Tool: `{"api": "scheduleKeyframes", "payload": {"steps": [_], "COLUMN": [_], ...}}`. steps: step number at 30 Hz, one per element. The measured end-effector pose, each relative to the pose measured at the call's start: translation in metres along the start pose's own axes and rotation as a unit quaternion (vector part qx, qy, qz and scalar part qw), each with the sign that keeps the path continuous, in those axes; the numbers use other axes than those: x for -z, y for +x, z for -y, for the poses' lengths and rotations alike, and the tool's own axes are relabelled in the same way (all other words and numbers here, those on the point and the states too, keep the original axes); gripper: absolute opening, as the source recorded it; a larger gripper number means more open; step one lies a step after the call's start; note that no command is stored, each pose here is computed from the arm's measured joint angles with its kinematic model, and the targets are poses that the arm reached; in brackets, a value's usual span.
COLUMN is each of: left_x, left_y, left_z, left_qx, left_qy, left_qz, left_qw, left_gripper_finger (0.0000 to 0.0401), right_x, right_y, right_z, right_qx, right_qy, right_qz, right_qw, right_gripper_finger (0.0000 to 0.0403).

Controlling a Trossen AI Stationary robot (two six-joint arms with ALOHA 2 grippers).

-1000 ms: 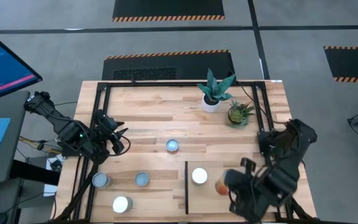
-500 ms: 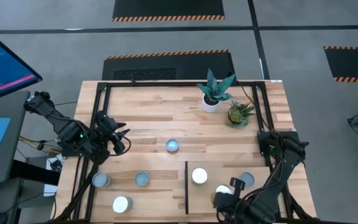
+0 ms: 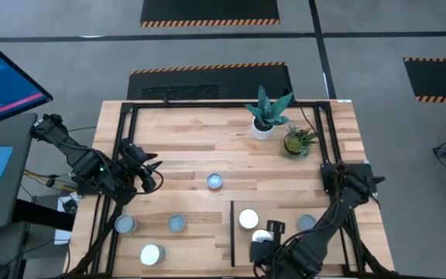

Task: Pick and place cans onto a shelf
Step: Put the canned green beans on the shelf

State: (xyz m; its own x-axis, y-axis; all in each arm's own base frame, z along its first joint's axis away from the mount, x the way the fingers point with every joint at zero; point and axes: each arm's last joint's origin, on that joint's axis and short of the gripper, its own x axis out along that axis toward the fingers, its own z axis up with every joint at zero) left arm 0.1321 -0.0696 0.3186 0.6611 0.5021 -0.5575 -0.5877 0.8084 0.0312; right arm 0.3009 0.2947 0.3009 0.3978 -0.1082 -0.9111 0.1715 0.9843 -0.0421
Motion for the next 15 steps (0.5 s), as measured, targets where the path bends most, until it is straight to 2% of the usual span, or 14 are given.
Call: {"api": "scheduleKeyframes", "payload": {"steps": [7,15], "left_x": [0.0000,0.0000], "left_y": [0.0000,0.0000], "left_z": [-0.0001,-0.0001], "left_qx": [0.000,0.000], "left_qy": [0.000,0.000], "left_qz": [0.000,0.000], "left_qw": [1.000,1.000], "left_gripper_finger": [0.0123,0.0123], "right_x": [-0.0075,-0.0085], "right_y": [0.0036,0.0045], "right_z": [-0.0049,-0.0070], "right_qx": [-0.034,-0.047], "right_qy": [-0.030,-0.061], "right_qz": [0.021,0.025], "right_qw": [0.999,0.997], "right_gripper_finger": [0.0001,0.0001]}}
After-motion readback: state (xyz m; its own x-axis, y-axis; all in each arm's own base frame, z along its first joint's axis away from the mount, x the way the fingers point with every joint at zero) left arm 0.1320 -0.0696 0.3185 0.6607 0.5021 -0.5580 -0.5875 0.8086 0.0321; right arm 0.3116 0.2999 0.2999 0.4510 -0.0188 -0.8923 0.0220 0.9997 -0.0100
